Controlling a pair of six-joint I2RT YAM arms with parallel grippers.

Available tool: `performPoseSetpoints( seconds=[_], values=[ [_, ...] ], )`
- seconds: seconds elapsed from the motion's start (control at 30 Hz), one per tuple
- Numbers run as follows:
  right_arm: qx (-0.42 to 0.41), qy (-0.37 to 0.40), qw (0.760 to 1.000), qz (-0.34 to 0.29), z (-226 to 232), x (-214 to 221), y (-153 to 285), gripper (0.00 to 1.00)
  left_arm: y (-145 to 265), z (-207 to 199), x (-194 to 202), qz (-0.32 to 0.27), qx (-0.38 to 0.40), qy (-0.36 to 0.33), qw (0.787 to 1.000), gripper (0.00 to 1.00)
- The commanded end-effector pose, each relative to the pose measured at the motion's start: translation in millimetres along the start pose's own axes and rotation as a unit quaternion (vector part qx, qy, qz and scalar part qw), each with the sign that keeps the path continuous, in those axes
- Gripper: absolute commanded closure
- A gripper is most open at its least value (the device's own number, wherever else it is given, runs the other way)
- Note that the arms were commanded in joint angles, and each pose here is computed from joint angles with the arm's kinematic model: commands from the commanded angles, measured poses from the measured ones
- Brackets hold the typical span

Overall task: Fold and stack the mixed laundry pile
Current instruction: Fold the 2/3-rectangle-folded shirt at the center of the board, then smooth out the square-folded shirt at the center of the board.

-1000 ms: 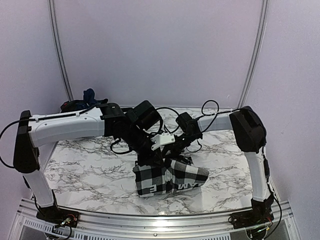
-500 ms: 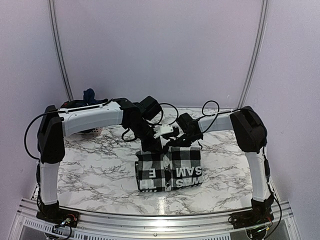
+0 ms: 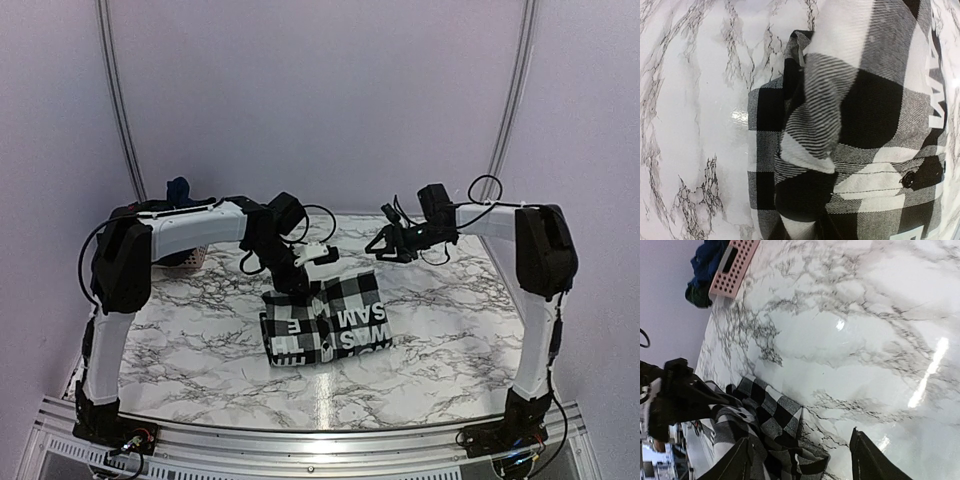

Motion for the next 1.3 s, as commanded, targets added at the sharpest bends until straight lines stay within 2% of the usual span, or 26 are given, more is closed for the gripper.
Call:
performPoseSetpoints(
  seconds=[0.0,0.07,0.17,0.23,0.27,0.33,0.4,0.43,0.53,0.63,0.67,0.8,0.87,0.9,1.0,1.17,1.27],
  values=[
    [-0.006,-0.002,0.999,-0.041,5.6,8.5,27.6,0.37,-8.0,23.8,11.8,0.009,-0.029,0.012,0.999,0.76],
    [-0.019,-0.007,0.998,-0.052,3.4,19.0,37.2,0.36,3.0,35.3,14.2,0.002,-0.053,0.032,0.998,0.63],
    [-0.036,0.002,0.997,-0.066,7.7,33.3,44.7,0.34,42.0,43.5,3.4,-0.063,-0.083,0.077,0.992,0.38],
    [-0.048,0.005,0.996,-0.069,8.4,40.4,45.2,0.33,84.8,42.2,-10.3,-0.134,-0.126,0.092,0.979,0.04],
    [-0.061,0.007,0.996,-0.069,10.8,42.5,45.2,0.33,99.2,42.9,-10.4,-0.156,-0.151,0.116,0.969,0.01],
    [-0.076,0.010,0.995,-0.068,13.4,46.7,43.8,0.27,127.4,42.9,-7.6,-0.211,-0.176,0.185,0.944,0.01],
    [-0.093,0.020,0.994,-0.059,18.6,49.5,39.7,0.23,139.7,43.9,6.1,-0.249,-0.177,0.293,0.906,0.01],
    [-0.097,0.023,0.994,-0.054,20.8,51.0,37.4,0.21,138.9,41.6,14.5,-0.258,-0.152,0.334,0.894,0.01],
    [-0.103,0.035,0.993,-0.043,24.2,54.7,31.0,0.16,126.4,25.1,32.1,-0.302,-0.008,0.400,0.865,0.01],
    [-0.109,0.037,0.993,-0.034,21.8,57.2,22.1,0.15,114.4,5.2,58.3,-0.343,0.025,0.458,0.820,0.01],
    [-0.107,0.039,0.993,-0.030,20.7,57.1,18.9,0.15,106.6,-1.1,72.2,-0.335,0.026,0.485,0.807,0.01],
    [-0.118,0.053,0.992,-0.008,24.5,58.9,5.6,0.15,98.3,-17.9,93.1,-0.330,-0.002,0.524,0.785,0.01],
    [-0.128,0.056,0.990,-0.001,27.4,61.2,-1.5,0.15,90.9,-21.0,106.2,-0.320,-0.013,0.561,0.763,0.01],
    [-0.131,0.056,0.990,0.004,28.3,62.5,-5.6,0.16,85.8,-21.5,111.6,-0.313,-0.020,0.572,0.758,0.01],
    [-0.135,0.055,0.989,0.017,26.6,66.2,-17.5,0.23,68.2,-21.6,116.7,-0.292,-0.011,0.576,0.764,0.01],
    [-0.149,0.051,0.987,0.027,24.9,65.9,-24.8,0.49,39.1,-20.4,108.4,-0.268,0.012,0.570,0.777,0.01],
    [-0.154,0.049,0.986,0.033,26.9,70.2,-23.3,0.70,27.5,-16.2,99.0,-0.267,0.034,0.565,0.780,0.02]
  ],
)
Point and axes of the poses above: each gripper's point midway between its finger pads, its own y axis back along the fingers, its own z axis along the line the jaws close on, x = y × z, the point moved 8 cm from there along y, back along the fingers, and after that the axes turned 2 degrees about -y, right-handed, at the moved point
